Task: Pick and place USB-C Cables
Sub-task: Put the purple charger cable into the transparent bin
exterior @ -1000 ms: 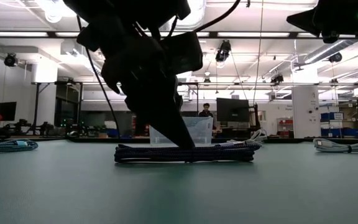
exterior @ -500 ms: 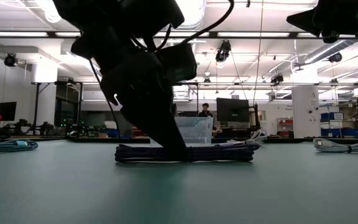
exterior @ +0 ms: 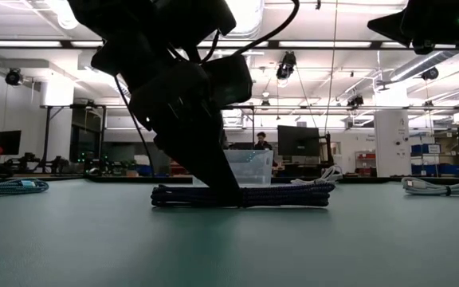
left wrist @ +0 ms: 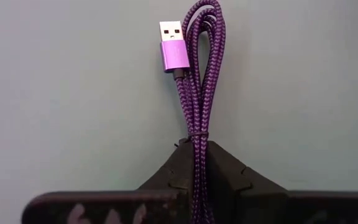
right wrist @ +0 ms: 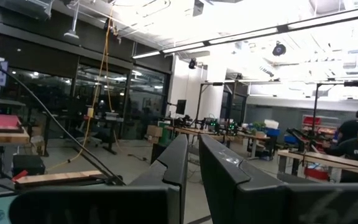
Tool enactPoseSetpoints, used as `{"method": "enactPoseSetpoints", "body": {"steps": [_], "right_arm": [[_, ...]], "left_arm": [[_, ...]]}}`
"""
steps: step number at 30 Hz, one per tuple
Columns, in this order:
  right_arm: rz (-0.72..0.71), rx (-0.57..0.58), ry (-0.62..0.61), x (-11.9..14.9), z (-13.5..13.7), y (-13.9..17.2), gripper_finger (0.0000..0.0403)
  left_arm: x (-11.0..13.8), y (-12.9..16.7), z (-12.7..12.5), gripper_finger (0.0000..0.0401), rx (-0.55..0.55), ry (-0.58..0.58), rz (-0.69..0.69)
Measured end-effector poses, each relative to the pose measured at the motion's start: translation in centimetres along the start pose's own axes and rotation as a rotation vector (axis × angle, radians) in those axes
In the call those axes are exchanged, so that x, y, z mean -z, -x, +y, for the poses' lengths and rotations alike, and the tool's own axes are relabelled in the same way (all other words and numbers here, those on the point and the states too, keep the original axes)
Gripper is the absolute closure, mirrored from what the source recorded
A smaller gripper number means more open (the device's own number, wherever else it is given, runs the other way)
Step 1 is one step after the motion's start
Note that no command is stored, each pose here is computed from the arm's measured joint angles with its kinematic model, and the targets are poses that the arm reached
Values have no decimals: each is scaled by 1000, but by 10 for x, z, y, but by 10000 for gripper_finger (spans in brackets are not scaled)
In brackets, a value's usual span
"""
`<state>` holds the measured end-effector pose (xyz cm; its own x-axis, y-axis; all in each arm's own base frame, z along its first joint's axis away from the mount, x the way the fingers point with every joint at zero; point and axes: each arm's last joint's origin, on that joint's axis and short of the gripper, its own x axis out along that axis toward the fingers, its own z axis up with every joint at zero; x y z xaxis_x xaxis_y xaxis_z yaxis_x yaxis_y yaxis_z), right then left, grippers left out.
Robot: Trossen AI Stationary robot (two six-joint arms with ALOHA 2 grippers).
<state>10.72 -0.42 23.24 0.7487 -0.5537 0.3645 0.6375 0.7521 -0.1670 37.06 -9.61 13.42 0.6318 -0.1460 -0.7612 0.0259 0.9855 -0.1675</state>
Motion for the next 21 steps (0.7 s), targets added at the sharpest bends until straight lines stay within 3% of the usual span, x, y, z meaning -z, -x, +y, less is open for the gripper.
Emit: {"method": "enactPoseSetpoints", "body": {"steps": [11,21], "right_arm": [[0,0,-24,0,0,0,371],[-4,1,-28,0,0,0,371]], "left_arm": [[-2,12,1,393,-7,1,17],[-21,38,-1,394,-83,-39,114]]}}
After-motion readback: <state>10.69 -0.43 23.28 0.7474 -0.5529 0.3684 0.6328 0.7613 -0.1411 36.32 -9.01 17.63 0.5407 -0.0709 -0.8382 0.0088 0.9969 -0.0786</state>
